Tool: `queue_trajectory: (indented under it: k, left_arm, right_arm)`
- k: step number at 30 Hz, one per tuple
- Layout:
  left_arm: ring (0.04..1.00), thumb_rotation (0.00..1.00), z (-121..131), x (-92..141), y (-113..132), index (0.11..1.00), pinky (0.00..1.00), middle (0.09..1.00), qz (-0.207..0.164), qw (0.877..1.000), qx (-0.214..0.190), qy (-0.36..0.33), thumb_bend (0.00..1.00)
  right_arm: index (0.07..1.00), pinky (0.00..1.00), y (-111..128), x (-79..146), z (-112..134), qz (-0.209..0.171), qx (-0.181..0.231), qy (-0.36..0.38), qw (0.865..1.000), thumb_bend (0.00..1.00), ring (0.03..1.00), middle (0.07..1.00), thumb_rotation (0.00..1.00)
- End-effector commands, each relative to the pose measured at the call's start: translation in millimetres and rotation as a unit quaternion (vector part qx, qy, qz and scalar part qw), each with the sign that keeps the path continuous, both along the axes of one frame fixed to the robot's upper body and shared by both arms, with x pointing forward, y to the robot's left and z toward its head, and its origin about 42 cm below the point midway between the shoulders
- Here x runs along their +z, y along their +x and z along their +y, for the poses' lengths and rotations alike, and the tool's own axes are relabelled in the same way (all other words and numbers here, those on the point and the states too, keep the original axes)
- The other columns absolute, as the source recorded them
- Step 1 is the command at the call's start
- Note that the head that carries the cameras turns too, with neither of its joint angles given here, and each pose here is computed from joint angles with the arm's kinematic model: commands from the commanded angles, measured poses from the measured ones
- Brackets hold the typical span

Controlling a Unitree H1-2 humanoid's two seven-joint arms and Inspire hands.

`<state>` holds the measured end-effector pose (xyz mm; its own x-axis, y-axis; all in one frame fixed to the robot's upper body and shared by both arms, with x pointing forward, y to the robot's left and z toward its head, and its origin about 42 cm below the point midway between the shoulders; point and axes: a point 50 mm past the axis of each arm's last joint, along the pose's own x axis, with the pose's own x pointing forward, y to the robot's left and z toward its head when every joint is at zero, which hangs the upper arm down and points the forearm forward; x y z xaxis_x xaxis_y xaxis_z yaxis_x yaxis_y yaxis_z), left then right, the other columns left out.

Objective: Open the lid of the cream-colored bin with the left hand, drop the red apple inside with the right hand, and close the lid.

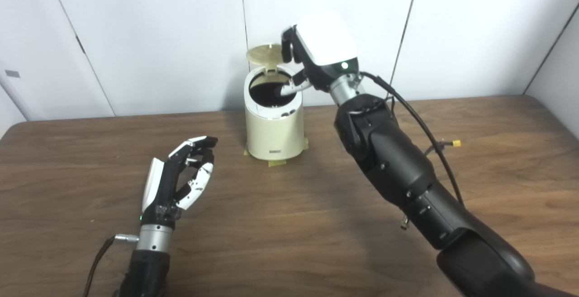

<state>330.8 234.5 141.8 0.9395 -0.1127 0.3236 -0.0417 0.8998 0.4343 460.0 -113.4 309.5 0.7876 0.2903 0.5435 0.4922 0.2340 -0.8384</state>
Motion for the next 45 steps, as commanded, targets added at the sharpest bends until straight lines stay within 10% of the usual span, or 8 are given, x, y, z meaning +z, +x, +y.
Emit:
queue_trajectory:
  k: [1, 10, 15, 19, 24, 32, 40, 45]
  left_arm:
    - [0.715, 0.61, -1.3, 8.9, 3.9, 0.727, 0.58, 0.744, -0.026, 1.000, -0.003, -0.001, 0.28]
    - [0.716, 0.59, -0.7, 9.4, 5.4, 0.730, 0.58, 0.749, -0.024, 1.000, -0.006, -0.003, 0.28]
    - [0.719, 0.60, -0.4, 11.3, 4.9, 0.729, 0.58, 0.748, -0.028, 1.000, -0.003, -0.002, 0.27]
    - [0.719, 0.62, -0.1, 10.5, 5.5, 0.729, 0.58, 0.746, -0.031, 1.000, -0.001, -0.001, 0.27]
    - [0.721, 0.61, -0.3, 10.9, 5.0, 0.727, 0.58, 0.746, -0.033, 0.999, 0.000, -0.006, 0.26]
    - [0.708, 0.61, -1.3, 13.7, 3.8, 0.710, 0.58, 0.727, -0.058, 0.998, -0.003, -0.009, 0.23]
    - [0.835, 0.94, -5.3, 56.3, 14.7, 0.789, 0.79, 0.812, -0.051, 0.995, 0.043, 0.077, 0.43]
    - [0.942, 1.00, -8.9, 131.0, 41.0, 0.865, 0.94, 0.883, -0.085, 0.990, 0.046, 0.104, 0.63]
  right_arm:
    - [0.453, 0.24, 0.2, 22.2, -6.0, -0.053, 0.025, 0.045, 0.997, 0.79, 0.314, 0.409, 0.33]
    - [0.947, 0.72, -40.1, -49.6, -48.3, 0.037, 0.159, 0.270, 0.949, 0.61, 0.857, 0.904, 0.61]
    - [0.999, 0.85, -66.8, -80.1, -62.5, 0.079, 0.200, 0.296, 0.931, 0.65, 0.953, 0.995, 0.82]
    - [0.936, 0.78, -82.4, -93.3, -68.7, 0.061, 0.197, 0.306, 0.929, 0.41, 0.897, 0.928, 0.89]
    - [0.749, 0.61, -92.7, -109.3, -76.3, 0.084, 0.171, 0.322, 0.927, 0.23, 0.736, 0.759, 0.67]
    - [0.717, 0.53, -99.0, -127.2, -83.3, 0.113, 0.164, 0.333, 0.922, 0.29, 0.666, 0.745, 0.31]
    - [0.712, 0.57, -94.8, -137.7, -93.1, 0.116, 0.153, 0.333, 0.923, 0.29, 0.698, 0.744, 0.35]
    - [0.715, 0.58, -94.2, -145.7, -93.8, 0.122, 0.150, 0.344, 0.919, 0.28, 0.701, 0.743, 0.37]
